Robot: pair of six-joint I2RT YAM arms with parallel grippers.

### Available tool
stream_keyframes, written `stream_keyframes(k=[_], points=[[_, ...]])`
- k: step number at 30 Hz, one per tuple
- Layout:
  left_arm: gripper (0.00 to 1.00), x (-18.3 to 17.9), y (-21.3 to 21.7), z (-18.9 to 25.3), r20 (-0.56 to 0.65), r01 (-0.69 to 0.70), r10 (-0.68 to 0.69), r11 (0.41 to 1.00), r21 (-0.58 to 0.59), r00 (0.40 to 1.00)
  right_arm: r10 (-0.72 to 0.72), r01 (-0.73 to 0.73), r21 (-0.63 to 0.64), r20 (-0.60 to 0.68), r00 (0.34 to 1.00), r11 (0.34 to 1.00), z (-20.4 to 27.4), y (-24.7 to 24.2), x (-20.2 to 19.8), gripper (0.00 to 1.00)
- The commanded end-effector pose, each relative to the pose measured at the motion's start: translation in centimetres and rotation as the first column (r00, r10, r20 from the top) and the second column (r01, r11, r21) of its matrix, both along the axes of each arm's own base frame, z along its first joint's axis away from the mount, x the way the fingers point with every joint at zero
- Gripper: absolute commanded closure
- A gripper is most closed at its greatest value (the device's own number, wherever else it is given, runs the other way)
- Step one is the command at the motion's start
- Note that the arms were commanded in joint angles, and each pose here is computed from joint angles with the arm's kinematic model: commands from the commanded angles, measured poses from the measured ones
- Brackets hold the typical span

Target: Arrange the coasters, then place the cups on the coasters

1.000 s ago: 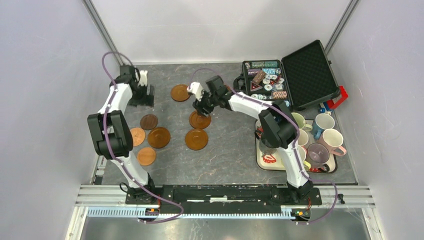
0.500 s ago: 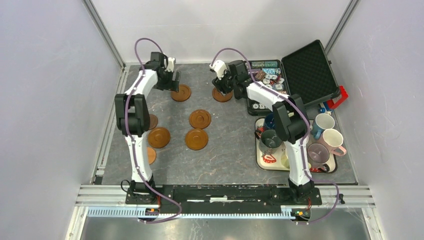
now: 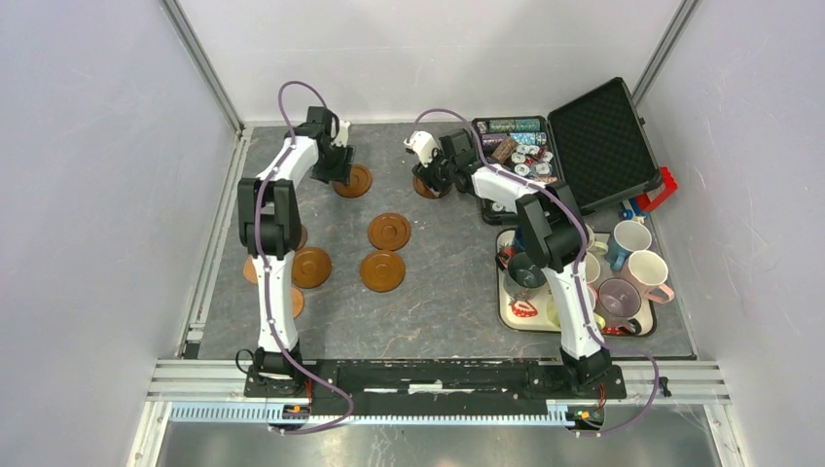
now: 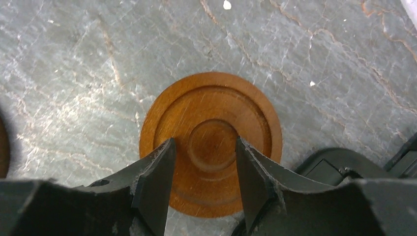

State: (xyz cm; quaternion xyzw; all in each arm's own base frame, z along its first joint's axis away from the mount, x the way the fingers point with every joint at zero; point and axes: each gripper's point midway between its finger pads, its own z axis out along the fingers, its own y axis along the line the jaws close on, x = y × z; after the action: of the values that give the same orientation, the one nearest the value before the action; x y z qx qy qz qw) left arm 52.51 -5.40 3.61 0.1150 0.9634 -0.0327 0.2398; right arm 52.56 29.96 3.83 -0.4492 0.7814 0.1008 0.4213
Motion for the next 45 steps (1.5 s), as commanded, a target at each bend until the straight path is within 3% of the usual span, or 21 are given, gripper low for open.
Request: stream_keyframes(k=[1,8,18,25,31,35,39,45], points=[[0.34,0.7,-2.8,-0.5,-0.009,-0.011,0.010,1.000,-0.026,1.000,0.000,-0.001,0.015,0.061,0.998,1.000,0.7,0.9,2.2,0.45],[0.42,1.5,-5.4,-2.0,-0.038,0.005,-0.009,0.997,-0.081,0.999,-0.006,0.003,0.081,0.040,0.999,0.997,-0.5,2.3,3.1,0.47],[0.41,3.5,-7.6,-1.4,-0.020,-0.012,0.009,0.987,-0.161,1.000,0.010,-0.027,0.209,0.081,0.997,0.978,0.9,5.9,5.2,0.48],[0.34,4.7,-7.0,-0.1,0.032,-0.012,0.017,0.988,-0.155,0.999,-0.016,-0.033,0.261,0.182,0.983,0.965,4.6,6.5,6.7,0.48],[0.13,5.4,-6.2,7.4,0.159,0.027,0.006,0.978,-0.205,0.987,0.003,-0.088,0.305,0.268,0.963,0.948,11.4,6.4,5.7,0.38],[0.05,1.7,-3.8,11.0,0.154,0.105,-0.068,0.964,-0.246,0.986,0.092,-0.175,0.314,0.262,0.961,0.933,13.7,6.7,2.3,0.32],[0.05,-5.2,0.6,10.9,0.072,0.177,-0.164,0.945,-0.276,0.984,0.213,-0.256,0.277,0.176,0.961,0.926,12.4,7.8,-2.7,0.26],[0.07,-14.2,5.5,9.0,0.024,0.241,-0.241,0.956,-0.165,0.970,0.332,-0.331,0.244,0.040,0.942,0.911,8.7,9.6,-9.2,0.25]])
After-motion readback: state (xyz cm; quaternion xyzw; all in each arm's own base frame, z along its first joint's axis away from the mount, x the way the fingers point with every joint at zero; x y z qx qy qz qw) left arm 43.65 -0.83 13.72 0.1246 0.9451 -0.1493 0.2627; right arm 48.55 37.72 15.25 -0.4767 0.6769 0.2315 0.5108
